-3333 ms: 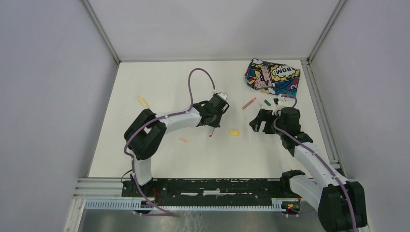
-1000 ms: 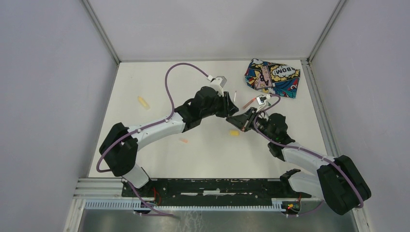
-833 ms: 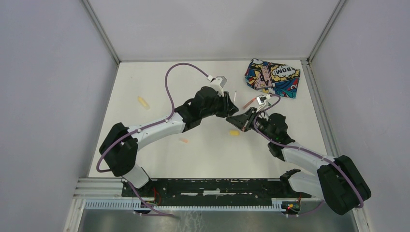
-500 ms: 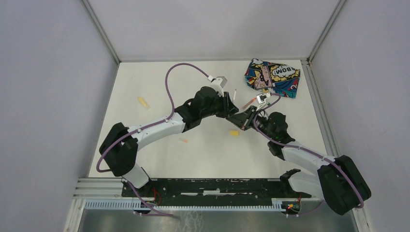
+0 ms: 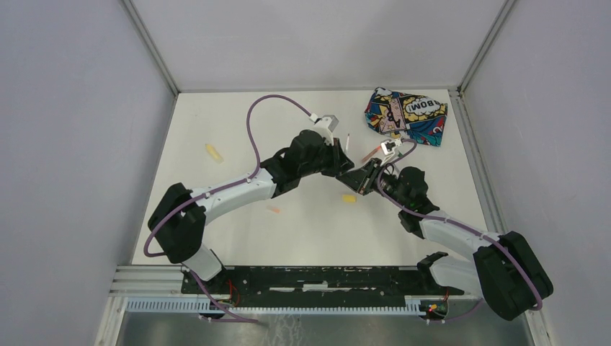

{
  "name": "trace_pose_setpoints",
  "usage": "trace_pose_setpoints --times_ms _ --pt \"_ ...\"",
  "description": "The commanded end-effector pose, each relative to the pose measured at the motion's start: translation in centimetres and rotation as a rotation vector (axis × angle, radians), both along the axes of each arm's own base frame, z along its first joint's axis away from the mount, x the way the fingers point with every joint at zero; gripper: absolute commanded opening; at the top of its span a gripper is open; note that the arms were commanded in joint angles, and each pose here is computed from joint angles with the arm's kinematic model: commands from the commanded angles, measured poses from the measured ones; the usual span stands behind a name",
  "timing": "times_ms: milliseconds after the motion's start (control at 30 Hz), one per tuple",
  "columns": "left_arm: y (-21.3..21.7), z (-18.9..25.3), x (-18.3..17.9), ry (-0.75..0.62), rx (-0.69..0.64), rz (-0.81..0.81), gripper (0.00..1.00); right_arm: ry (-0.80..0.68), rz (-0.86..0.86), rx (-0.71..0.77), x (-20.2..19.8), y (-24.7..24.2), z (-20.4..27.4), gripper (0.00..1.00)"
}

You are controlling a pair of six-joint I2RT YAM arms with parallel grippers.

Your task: Insert the pens into the pen caps

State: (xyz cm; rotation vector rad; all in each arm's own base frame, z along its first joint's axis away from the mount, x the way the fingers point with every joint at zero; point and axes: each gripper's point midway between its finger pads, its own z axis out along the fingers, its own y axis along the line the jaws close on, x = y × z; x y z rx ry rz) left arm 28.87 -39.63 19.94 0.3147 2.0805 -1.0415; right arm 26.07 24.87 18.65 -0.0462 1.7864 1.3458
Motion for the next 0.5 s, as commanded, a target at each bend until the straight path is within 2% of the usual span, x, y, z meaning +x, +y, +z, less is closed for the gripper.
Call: trace_pose_setpoints --times_ms 0,67,167,333,467 --pt "0.7 3.0 0.6 -0.099 0.019 0.025 0.02 -0.110 0.013 -0.006 0.5 0.3 2.3 0.29" --pt "1.3 3.4 0.9 -0.118 0.035 0.052 0.02 -0.116 0.009 -0.030 0.4 0.1 2.0 0.43" --pt "2.3 4.1 1.7 -0.152 0.058 0.100 0.02 -0.129 0.001 -0.065 0.4 -0.1 1.6 0.56" --pt "5.7 3.7 3.1 -0.167 0.155 0.187 0.02 -0.190 -0.001 -0.132 0.3 -0.6 1.3 0.63" --pt "11.0 3.6 4.9 -0.158 0.182 0.309 0.02 -0.218 -0.053 -0.283 2.0 -1.7 0.3 0.67"
